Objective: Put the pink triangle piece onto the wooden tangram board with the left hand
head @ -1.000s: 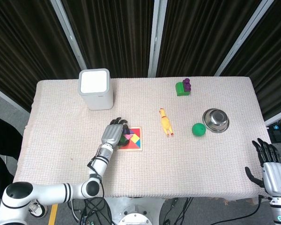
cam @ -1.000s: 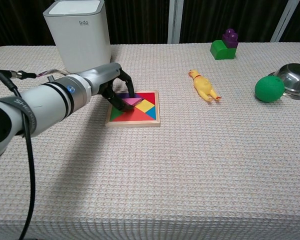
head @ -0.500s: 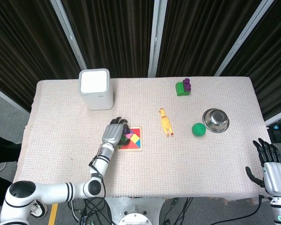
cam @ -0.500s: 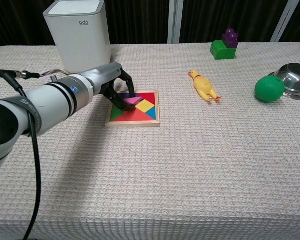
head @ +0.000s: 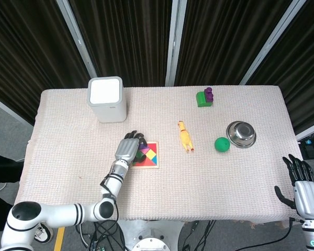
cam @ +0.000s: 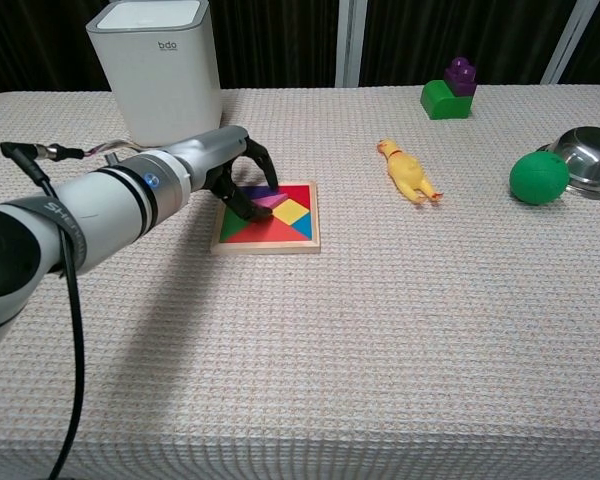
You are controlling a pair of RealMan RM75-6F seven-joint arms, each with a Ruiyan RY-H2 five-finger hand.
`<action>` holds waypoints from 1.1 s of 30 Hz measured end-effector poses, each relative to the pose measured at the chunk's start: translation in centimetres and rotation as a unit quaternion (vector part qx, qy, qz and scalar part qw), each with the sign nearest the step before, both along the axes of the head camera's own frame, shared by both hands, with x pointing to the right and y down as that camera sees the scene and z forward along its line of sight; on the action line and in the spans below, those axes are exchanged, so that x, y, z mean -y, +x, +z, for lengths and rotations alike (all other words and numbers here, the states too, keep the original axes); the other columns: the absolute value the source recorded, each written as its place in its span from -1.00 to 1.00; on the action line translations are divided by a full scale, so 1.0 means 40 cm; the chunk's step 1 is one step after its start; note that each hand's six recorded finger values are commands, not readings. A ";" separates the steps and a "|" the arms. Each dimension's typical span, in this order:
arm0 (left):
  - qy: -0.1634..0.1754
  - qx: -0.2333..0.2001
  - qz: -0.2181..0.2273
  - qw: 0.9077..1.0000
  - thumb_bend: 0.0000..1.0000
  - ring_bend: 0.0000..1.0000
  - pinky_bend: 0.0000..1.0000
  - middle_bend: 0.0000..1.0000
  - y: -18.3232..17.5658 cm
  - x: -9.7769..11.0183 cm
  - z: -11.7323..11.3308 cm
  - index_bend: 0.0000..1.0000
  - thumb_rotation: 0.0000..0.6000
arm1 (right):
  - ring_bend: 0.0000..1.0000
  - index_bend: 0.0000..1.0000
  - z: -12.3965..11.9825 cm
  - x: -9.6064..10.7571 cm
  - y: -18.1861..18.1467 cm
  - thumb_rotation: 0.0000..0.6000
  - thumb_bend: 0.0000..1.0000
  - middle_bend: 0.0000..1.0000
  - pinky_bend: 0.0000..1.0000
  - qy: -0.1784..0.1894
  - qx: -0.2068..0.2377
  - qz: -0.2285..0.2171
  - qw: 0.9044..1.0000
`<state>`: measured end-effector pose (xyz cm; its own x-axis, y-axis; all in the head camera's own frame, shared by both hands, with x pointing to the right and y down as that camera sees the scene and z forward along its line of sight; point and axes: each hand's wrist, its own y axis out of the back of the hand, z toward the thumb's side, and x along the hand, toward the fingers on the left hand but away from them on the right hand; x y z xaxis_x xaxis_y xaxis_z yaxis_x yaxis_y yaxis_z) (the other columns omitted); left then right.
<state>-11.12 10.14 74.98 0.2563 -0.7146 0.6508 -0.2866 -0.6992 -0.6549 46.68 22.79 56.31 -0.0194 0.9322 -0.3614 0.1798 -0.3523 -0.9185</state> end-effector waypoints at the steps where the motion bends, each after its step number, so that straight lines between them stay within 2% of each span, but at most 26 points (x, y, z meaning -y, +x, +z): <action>1: 0.001 0.000 0.000 1.000 -0.39 -1.00 -0.81 -0.68 0.000 0.000 0.000 -0.38 1.00 | -1.00 -1.00 0.000 0.000 0.000 1.00 -0.52 -1.00 -1.00 0.000 0.000 0.000 1.000; 12: 0.013 -0.007 0.002 1.000 -0.39 -1.00 -0.80 -0.68 -0.004 0.002 -0.024 -0.45 1.00 | -1.00 -1.00 -0.005 0.000 0.001 1.00 -0.52 -1.00 -1.00 0.002 0.000 0.001 1.000; 18: 0.049 0.006 0.003 0.999 -0.40 -1.00 -0.80 -0.68 -0.063 0.010 -0.089 -0.45 1.00 | -1.00 -1.00 -0.011 -0.002 0.000 1.00 -0.52 -1.00 -1.00 0.005 0.000 0.000 1.000; 24: 0.131 0.046 0.009 0.990 -0.43 -1.00 -0.80 -0.68 -0.211 0.000 -0.206 -0.45 1.00 | -1.00 -1.00 -0.013 0.000 -0.010 1.00 -0.52 -1.00 -1.00 0.008 0.006 0.002 1.000; 28: 0.196 0.118 0.037 0.973 -0.45 -1.00 -0.82 -0.68 -0.360 -0.046 -0.276 -0.45 1.00 | -1.00 -1.00 -0.019 0.002 -0.026 1.00 -0.52 -1.00 -1.00 0.015 0.008 -0.005 1.000; 31: 0.213 0.163 0.041 0.962 -0.45 -1.00 -0.86 -0.69 -0.483 -0.102 -0.324 -0.46 1.00 | -1.00 -1.00 -0.023 0.001 -0.036 1.00 -0.52 -1.00 -1.00 0.017 0.008 -0.009 1.000; 33: 0.218 0.178 0.038 0.959 -0.46 -1.00 -0.89 -0.71 -0.546 -0.133 -0.352 -0.48 1.00 | -1.00 -1.00 -0.026 0.000 -0.040 1.00 -0.52 -1.00 -1.00 0.019 0.006 -0.012 1.000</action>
